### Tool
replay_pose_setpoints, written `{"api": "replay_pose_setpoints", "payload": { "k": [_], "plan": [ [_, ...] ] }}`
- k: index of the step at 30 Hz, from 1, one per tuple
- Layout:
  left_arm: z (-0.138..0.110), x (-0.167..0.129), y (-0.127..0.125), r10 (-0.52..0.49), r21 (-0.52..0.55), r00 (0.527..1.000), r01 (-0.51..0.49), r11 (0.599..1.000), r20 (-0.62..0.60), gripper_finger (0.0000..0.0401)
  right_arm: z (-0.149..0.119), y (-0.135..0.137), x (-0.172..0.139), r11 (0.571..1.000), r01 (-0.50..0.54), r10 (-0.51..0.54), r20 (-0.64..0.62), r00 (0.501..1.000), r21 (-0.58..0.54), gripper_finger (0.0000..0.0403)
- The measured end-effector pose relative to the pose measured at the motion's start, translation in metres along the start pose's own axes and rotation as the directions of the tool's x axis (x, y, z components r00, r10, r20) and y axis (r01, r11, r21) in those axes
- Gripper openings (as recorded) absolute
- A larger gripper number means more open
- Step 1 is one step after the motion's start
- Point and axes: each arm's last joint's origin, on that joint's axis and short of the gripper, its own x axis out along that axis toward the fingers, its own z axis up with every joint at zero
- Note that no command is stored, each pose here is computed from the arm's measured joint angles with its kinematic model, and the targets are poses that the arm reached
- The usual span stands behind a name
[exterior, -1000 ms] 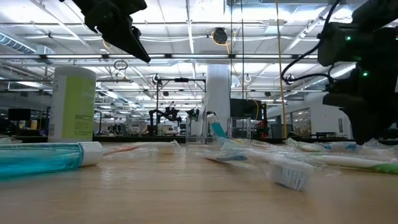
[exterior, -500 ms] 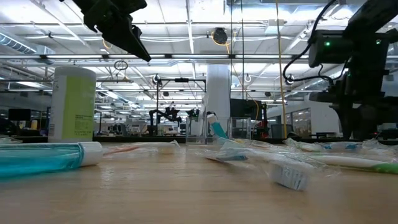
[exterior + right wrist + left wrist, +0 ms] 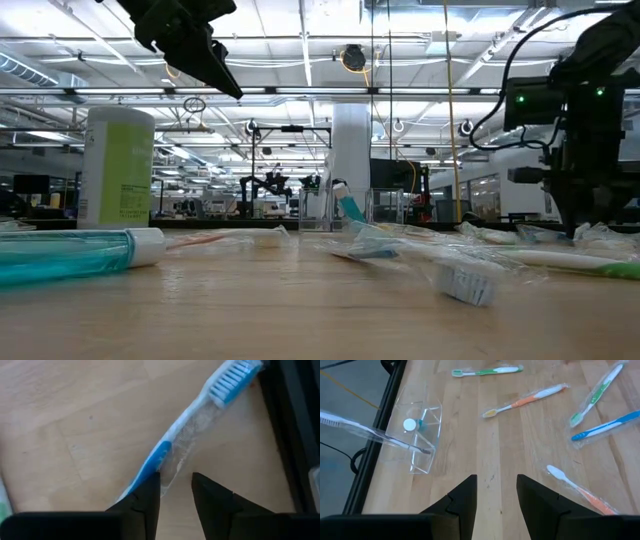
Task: Pick & Place toothbrushing station
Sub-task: Put the top blue toothbrush into the transparent organizer
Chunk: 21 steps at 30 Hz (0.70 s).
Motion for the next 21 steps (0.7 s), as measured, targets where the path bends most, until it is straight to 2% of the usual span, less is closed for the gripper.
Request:
{"api": "replay_pose_setpoints", "payload": {
  "k": [5,10,12,15,21],
  "plan": [
    [0.0,0.0,0.0,0.0,0.0,1.0,0.0,1.0,0.0,0.0145,-0.001,-0.01,0.01,0.999,0.043,-0.043,-0.019,0.999,0.0,0.0073],
    [0.0,0.0,0.0,0.002,0.0,1.0,-0.002,1.0,0.0,0.0145,-0.001,-0.012,0.009,0.992,0.047,-0.049,-0.018,0.999,-0.113,0.0018],
    [0.0,0.0,0.0,0.002,0.0,1.0,-0.002,1.0,0.0,0.0145,0.0,-0.012,0.008,0.988,0.025,-0.026,-0.008,1.0,-0.154,0.0005],
    [0.0,0.0,0.0,0.002,0.0,1.0,-0.002,1.0,0.0,0.0145,0.001,-0.01,0.005,0.982,-0.022,0.026,0.018,1.0,-0.19,0.0007],
    [0.0,0.0,0.0,0.002,-0.001,1.0,-0.002,1.0,0.0,0.0145,-0.003,-0.007,-0.006,0.948,-0.155,0.177,0.056,0.983,-0.28,0.0001]
  ]
}}
